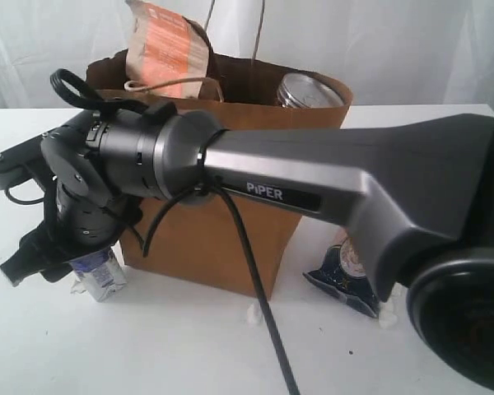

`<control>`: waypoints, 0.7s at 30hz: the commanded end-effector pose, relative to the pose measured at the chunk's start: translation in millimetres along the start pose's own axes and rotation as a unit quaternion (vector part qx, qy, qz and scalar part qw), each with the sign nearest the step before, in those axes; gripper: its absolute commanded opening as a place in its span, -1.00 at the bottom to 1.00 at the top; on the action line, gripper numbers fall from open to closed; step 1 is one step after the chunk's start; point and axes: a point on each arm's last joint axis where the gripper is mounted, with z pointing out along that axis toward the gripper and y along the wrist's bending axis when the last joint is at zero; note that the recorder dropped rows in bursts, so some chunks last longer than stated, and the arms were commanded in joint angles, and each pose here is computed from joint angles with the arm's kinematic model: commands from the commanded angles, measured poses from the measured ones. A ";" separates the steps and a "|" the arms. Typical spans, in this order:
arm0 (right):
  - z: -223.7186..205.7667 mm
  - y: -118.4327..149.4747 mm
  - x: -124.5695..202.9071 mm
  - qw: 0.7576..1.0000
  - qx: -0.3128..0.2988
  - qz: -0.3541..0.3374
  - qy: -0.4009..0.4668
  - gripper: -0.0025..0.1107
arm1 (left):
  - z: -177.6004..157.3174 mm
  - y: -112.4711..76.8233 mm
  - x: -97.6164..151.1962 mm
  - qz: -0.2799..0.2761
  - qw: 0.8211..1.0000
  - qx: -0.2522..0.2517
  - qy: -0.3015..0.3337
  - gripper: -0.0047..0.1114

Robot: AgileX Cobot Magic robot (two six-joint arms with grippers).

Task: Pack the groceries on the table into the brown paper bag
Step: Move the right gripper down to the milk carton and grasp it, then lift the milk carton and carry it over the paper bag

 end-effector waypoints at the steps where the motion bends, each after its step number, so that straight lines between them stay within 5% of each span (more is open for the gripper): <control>1: -0.8 -1.4 -3.9 1.000 0.001 -0.013 -0.016 0.31 | 0.2 0.2 1.5 -0.003 1.000 0.000 0.002 -0.90; 17: 21.0 -0.3 1.3 0.999 -0.001 -0.031 -0.017 0.34 | 0.2 0.2 1.5 -0.003 1.000 0.000 0.002 -0.90; 21: 21.9 -0.2 1.3 0.999 -0.001 -0.031 -0.018 0.17 | 0.2 0.2 1.5 -0.003 1.000 0.000 0.002 -0.90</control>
